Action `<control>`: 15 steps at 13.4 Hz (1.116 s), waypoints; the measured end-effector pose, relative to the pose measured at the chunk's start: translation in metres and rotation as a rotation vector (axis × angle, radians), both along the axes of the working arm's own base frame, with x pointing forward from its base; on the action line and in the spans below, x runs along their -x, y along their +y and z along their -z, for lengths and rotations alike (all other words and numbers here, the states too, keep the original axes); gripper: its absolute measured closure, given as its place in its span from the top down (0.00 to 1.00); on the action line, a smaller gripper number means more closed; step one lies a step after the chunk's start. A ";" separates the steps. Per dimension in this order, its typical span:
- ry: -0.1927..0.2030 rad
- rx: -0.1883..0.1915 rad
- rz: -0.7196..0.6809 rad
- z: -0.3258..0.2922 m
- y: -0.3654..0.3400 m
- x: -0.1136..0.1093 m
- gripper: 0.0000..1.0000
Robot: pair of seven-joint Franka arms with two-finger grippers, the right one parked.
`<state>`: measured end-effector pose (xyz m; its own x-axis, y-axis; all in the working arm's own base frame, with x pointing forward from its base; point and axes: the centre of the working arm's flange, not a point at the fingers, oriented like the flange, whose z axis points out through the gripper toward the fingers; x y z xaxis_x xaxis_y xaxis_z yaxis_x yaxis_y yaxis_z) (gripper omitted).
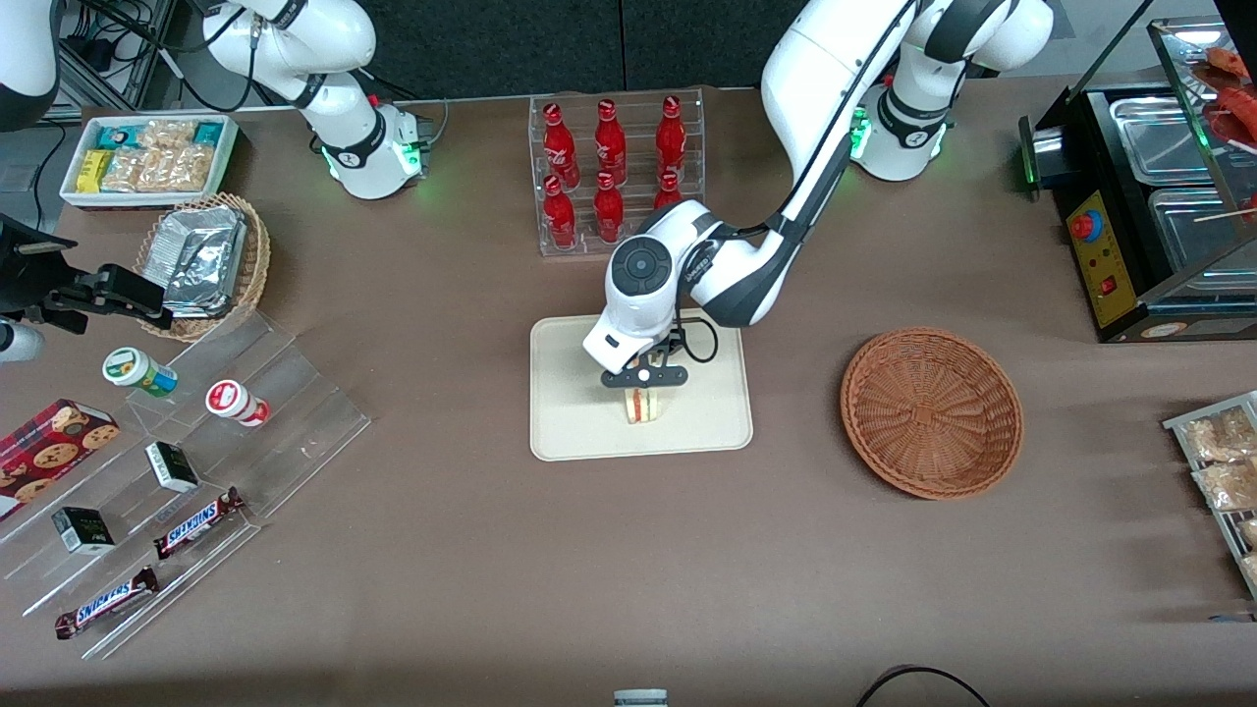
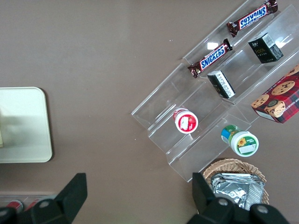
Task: Place sandwich from basket to tray
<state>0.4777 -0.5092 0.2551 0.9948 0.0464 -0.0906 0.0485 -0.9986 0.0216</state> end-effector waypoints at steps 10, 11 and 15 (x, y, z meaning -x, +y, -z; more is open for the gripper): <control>0.053 -0.081 -0.229 -0.272 0.142 -0.015 1.00; 0.058 -0.087 -0.239 -0.293 0.169 -0.017 1.00; 0.070 -0.064 -0.164 -0.350 0.285 -0.031 1.00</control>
<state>0.5088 -0.2239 0.6050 0.9648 0.2154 -0.1510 0.2100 -0.9764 -0.0513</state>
